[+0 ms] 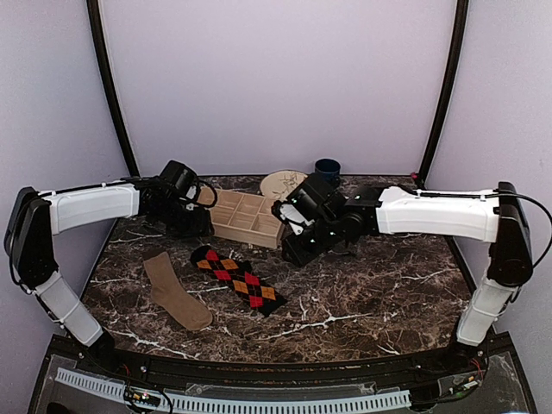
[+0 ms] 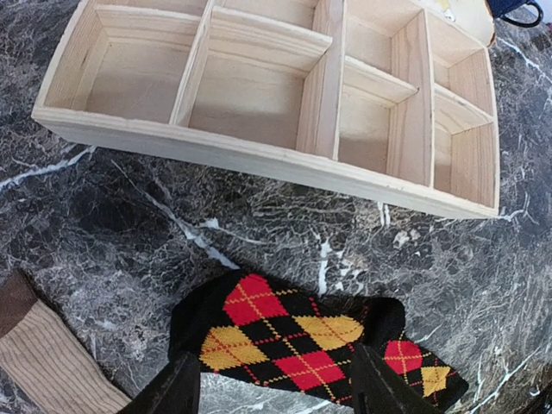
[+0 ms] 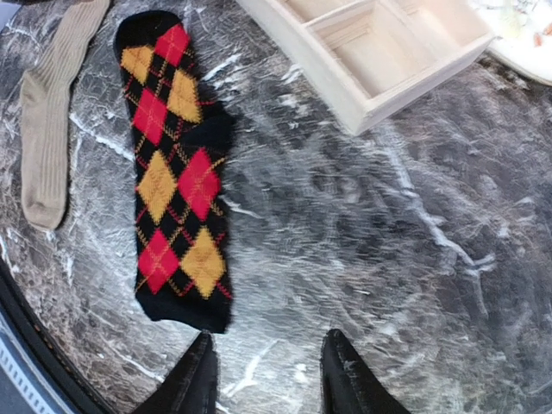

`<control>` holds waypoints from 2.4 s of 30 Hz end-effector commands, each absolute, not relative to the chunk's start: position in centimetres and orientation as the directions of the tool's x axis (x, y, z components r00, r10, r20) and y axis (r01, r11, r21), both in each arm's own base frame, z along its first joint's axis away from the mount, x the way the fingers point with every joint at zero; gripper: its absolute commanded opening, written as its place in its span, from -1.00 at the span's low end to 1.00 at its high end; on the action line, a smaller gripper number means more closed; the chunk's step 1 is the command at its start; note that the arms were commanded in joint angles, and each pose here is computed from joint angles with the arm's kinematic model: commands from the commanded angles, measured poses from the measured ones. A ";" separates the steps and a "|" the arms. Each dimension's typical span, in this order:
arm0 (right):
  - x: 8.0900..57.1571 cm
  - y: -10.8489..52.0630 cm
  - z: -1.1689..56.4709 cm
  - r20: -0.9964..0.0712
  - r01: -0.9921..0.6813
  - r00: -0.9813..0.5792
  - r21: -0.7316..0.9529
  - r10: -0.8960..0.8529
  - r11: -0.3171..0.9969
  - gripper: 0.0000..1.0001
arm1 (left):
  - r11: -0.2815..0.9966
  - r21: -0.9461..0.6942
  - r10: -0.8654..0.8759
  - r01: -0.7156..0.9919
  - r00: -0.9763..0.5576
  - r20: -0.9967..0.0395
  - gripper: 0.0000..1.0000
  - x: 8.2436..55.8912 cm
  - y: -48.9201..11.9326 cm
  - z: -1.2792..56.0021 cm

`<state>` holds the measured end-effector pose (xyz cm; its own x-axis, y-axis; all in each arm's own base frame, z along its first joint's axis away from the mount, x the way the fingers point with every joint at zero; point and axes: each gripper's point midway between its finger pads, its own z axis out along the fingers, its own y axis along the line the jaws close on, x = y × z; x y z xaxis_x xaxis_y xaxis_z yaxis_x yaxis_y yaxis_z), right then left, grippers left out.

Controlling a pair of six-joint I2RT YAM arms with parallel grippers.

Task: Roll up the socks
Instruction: Move the sock to the center of the board.

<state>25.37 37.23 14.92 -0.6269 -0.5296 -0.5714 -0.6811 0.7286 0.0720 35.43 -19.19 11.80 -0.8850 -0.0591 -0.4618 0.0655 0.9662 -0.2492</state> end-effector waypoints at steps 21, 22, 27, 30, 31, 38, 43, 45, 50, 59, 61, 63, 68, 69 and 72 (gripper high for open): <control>19.5 44.9 7.9 -0.459 -0.894 -0.447 0.186 -0.768 0.409 0.16 | 0.995 -0.090 -0.062 -0.035 -0.947 -0.315 0.31 32.7 -16.0 4.5; 19.3 44.8 7.6 -0.453 -0.895 -0.445 0.186 -0.773 0.406 0.16 | 0.996 -0.084 -0.060 -0.035 -0.947 -0.317 0.31 32.9 -16.0 4.4; 19.1 44.5 6.6 -0.435 -0.901 -0.434 0.190 -0.789 0.391 0.14 | 0.996 -0.079 -0.057 -0.032 -0.937 -0.344 0.30 34.0 -16.3 4.3; 19.3 44.3 5.8 -0.422 -0.899 -0.438 0.196 -0.794 0.392 0.12 | 0.996 -0.082 -0.051 -0.024 -0.938 -0.344 0.25 34.4 -16.5 4.0; 19.4 44.2 5.5 -0.417 -0.897 -0.442 0.200 -0.794 0.394 0.11 | 0.996 -0.083 -0.046 -0.019 -0.939 -0.341 0.23 34.4 -16.6 3.8; 19.6 43.2 2.8 -0.366 -0.886 -0.464 0.220 -0.807 0.409 0.06 | 0.995 -0.096 -0.023 0.008 -0.946 -0.322 0.13 34.5 -17.2 2.8; 19.3 42.1 0.8 -0.327 -0.871 -0.489 0.239 -0.809 0.429 0.00 | 0.994 -0.104 -0.004 0.030 -0.951 -0.309 0.08 34.6 -17.7 2.1; 19.1 41.5 0.1 -0.305 -0.859 -0.508 0.248 -0.806 0.447 -0.04 | 0.992 -0.117 0.006 0.045 -0.950 -0.312 0.04 34.9 -18.1 2.2; 18.2 39.5 -1.4 -0.241 -0.827 -0.556 0.263 -0.796 0.498 -0.41 | 0.978 -0.179 0.040 0.106 -0.939 -0.341 -0.07 35.8 -19.8 2.8; 17.4 36.8 -2.0 -0.171 -0.782 -0.618 0.235 -0.767 0.578 -0.89 | 0.941 -0.265 0.092 0.210 -0.912 -0.400 -0.26 36.5 -22.7 4.5; 17.4 36.4 -1.7 -0.173 -0.771 -0.632 0.232 -0.755 0.593 -1.00 | 0.924 -0.291 0.111 0.249 -0.900 -0.421 -0.31 36.4 -23.7 5.1; 17.2 35.9 -1.6 -0.165 -0.757 -0.650 0.230 -0.742 0.612 -1.00 | 0.908 -0.312 0.121 0.278 -0.889 -0.442 -0.32 36.5 -24.6 5.8; 16.6 34.7 -0.5 -0.164 -0.724 -0.687 0.237 -0.708 0.647 -1.00 | 0.850 -0.355 0.184 0.388 -0.852 -0.491 -0.33 36.1 -27.4 7.4; 16.1 33.9 -0.9 -0.144 -0.716 -0.694 0.235 -0.705 0.657 -1.00 | 0.834 -0.364 0.200 0.415 -0.841 -0.502 -0.33 36.0 -28.2 7.7; 15.6 33.1 -0.6 -0.136 -0.696 -0.715 0.240 -0.686 0.677 -1.00 | 0.782 -0.394 0.242 0.483 -0.818 -0.522 -0.33 35.3 -30.3 8.3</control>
<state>17.75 37.58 1.50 -0.6570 -0.6914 -0.3004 -0.7536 0.5916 0.2866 35.34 -26.59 4.84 -0.8846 0.1825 -0.4292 0.3429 0.8782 -0.3333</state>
